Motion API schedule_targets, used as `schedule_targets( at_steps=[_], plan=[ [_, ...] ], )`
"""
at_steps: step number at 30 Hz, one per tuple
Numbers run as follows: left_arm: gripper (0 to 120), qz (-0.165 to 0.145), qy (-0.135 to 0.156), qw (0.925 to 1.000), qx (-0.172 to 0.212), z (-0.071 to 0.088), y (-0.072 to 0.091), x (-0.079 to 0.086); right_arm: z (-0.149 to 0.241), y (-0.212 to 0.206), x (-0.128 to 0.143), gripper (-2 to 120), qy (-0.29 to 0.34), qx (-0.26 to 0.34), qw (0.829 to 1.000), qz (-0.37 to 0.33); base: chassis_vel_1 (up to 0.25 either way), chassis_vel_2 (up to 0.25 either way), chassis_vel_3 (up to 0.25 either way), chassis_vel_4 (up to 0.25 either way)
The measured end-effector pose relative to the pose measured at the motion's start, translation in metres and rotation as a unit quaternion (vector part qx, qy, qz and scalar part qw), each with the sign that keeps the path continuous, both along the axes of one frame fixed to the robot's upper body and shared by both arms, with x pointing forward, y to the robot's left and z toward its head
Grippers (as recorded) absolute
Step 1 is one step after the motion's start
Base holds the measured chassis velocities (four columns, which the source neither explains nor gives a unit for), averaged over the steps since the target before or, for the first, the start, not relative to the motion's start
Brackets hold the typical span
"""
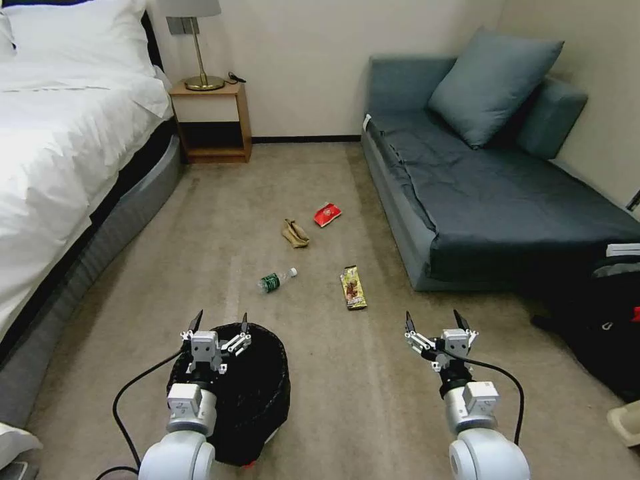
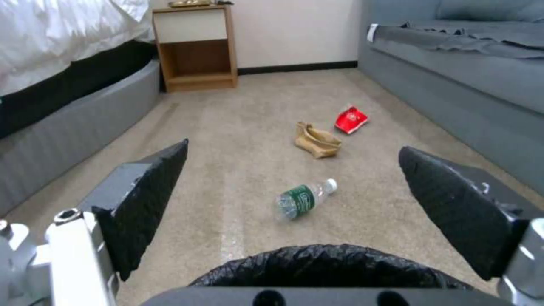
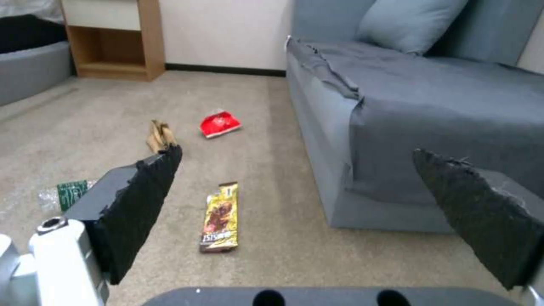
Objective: Pick up the trash bin, then pick up the garbage on the floor and place it into the trash bin.
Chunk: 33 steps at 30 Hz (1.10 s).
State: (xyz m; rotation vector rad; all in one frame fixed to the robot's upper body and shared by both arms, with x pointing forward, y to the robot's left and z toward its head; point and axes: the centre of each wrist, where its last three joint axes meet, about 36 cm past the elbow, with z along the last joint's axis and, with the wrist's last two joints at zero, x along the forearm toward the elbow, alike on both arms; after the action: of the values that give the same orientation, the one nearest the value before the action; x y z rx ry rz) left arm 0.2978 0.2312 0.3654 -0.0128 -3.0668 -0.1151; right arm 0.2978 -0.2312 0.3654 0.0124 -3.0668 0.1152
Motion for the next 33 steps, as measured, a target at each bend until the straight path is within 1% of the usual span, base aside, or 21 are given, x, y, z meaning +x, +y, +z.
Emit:
schedule_targets(
  at_steps=[33],
  plan=[
    [100, 0.000, 0.000, 1.0000, 0.000, 0.0000, 0.0000, 0.0000, 0.0000, 0.0000, 0.0000, 100, 0.000, 0.000, 1.000, 0.000, 0.000, 0.000, 0.000, 0.000]
  ],
)
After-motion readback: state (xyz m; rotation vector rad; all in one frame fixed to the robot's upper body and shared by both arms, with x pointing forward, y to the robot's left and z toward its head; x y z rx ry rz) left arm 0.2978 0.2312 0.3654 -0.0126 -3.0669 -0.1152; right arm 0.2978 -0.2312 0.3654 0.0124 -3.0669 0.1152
